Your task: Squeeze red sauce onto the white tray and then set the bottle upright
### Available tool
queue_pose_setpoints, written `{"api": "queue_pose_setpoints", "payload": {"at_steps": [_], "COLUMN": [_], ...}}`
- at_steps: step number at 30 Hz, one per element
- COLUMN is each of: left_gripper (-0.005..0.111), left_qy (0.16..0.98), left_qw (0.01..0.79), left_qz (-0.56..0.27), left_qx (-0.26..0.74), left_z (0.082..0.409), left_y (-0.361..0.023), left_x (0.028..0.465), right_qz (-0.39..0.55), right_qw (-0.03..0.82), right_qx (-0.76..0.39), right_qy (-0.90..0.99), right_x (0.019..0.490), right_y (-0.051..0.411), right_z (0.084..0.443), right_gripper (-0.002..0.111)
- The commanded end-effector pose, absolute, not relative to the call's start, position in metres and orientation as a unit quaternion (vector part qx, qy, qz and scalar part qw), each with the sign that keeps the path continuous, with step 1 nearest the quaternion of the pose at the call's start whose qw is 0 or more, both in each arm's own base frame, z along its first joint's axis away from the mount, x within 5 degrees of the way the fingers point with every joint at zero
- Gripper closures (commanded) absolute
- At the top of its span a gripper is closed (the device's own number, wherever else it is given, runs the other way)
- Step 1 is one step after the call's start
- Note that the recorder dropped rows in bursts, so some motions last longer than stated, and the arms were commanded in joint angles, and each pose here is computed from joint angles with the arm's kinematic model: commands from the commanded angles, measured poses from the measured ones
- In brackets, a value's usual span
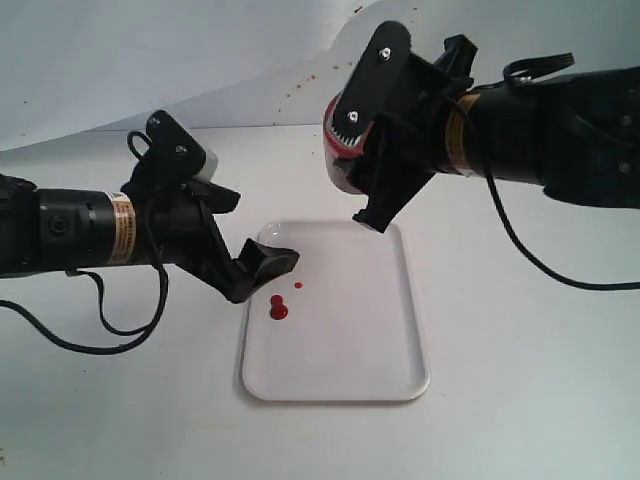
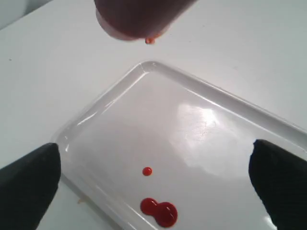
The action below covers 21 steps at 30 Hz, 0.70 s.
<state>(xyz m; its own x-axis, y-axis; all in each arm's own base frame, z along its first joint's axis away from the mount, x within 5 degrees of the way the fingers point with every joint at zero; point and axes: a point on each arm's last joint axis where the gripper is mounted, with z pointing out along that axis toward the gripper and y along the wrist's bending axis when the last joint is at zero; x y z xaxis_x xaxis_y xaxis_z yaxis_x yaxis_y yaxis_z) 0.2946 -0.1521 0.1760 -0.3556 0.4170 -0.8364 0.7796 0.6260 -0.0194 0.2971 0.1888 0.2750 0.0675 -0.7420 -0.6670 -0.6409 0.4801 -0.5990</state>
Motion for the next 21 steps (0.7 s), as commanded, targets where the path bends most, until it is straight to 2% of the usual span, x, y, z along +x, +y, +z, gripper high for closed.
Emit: {"api": "queue_pose_setpoints", "payload": {"at_steps": [1, 9, 16, 21], "left_gripper": [0.002, 0.002, 0.002, 0.002], "left_qy": [0.787, 0.794, 0.737, 0.732], "left_qw": [0.431, 0.418, 0.417, 0.408], "left_qz": [-0.243, -0.325, -0.468, -0.466], "left_qx": [0.369, 0.300, 0.253, 0.285], "left_z": [0.165, 0.171, 0.186, 0.183], "left_y": [-0.158, -0.165, -0.175, -0.176], "left_x": [0.297, 0.295, 0.281, 0.276], "right_qz": [-0.028, 0.040, 0.051, 0.078], "right_qw": [0.571, 0.605, 0.618, 0.622], "right_qx": [-0.475, -0.460, -0.459, -0.460], "right_qy": [0.670, 0.649, 0.636, 0.629], "right_x": [0.284, 0.269, 0.262, 0.258], "right_y": [0.181, 0.183, 0.182, 0.184], "right_z": [0.310, 0.332, 0.343, 0.345], "right_gripper": [0.108, 0.108, 0.108, 0.108]}}
